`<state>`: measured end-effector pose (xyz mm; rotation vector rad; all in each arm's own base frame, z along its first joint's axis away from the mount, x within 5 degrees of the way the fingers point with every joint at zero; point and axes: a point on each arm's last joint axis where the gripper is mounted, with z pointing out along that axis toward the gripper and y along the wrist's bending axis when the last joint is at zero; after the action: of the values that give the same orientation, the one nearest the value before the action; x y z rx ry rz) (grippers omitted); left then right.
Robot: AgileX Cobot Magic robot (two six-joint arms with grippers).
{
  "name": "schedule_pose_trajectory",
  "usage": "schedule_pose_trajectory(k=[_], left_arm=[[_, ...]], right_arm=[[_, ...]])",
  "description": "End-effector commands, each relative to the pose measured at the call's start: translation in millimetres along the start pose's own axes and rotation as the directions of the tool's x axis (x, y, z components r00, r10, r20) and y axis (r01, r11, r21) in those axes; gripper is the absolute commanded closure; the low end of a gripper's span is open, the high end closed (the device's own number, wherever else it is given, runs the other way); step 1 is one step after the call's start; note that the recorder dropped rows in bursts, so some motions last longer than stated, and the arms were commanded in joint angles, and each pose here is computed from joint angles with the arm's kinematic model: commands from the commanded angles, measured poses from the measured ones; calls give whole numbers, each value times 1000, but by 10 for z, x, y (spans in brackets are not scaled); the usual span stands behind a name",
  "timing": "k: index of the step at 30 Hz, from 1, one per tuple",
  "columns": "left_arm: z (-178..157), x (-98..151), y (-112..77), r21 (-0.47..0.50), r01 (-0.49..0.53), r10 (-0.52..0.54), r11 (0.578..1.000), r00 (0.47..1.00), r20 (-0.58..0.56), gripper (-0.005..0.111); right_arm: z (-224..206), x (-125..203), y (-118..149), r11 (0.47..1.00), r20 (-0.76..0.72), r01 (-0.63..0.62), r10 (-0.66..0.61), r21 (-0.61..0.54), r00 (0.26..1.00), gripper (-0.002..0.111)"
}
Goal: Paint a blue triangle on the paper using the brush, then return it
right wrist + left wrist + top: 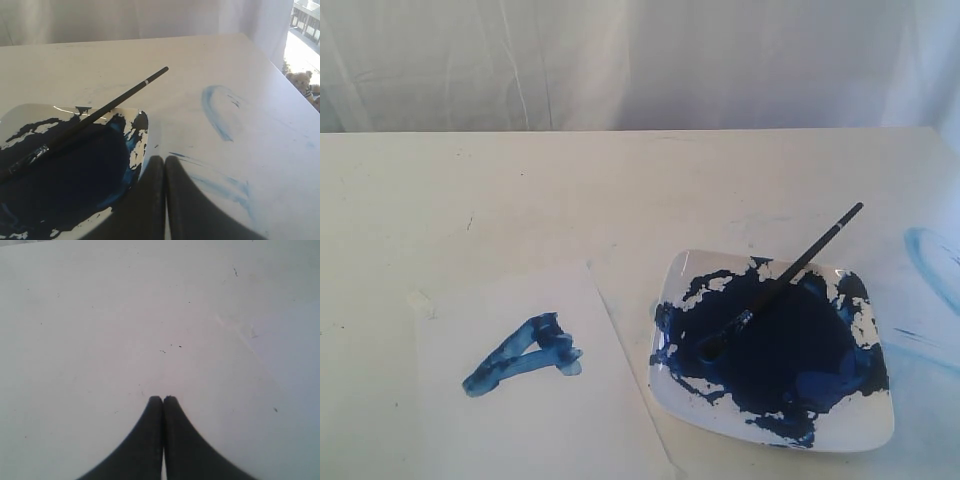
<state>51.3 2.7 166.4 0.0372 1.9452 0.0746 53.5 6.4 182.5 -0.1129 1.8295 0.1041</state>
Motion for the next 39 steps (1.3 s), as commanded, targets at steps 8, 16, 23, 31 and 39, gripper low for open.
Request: schedule_pose_trajectory(k=[8,16,23,31,39], left_arm=[[2,18,-6,7,60,-60,998,998,-9,107],[2,18,-6,7,60,-60,998,998,-9,107],[2,18,-6,7,60,-60,998,998,-9,107],[2,19,2,-9,66,-66,998,998,-9,107],[2,20,12,-26,73,-73,997,997,-9,107]], right_arm=[[-3,-4,0,1000,13,9,-9,-3,1000,108],[-3,-4,0,1000,13,9,-9,-3,1000,108],[-3,-4,0,1000,13,9,-9,-3,1000,108],[-3,-4,1,1000,13,6,-6,-4,1000,108],[-3,-4,1,1000,13,6,-6,-4,1000,108]])
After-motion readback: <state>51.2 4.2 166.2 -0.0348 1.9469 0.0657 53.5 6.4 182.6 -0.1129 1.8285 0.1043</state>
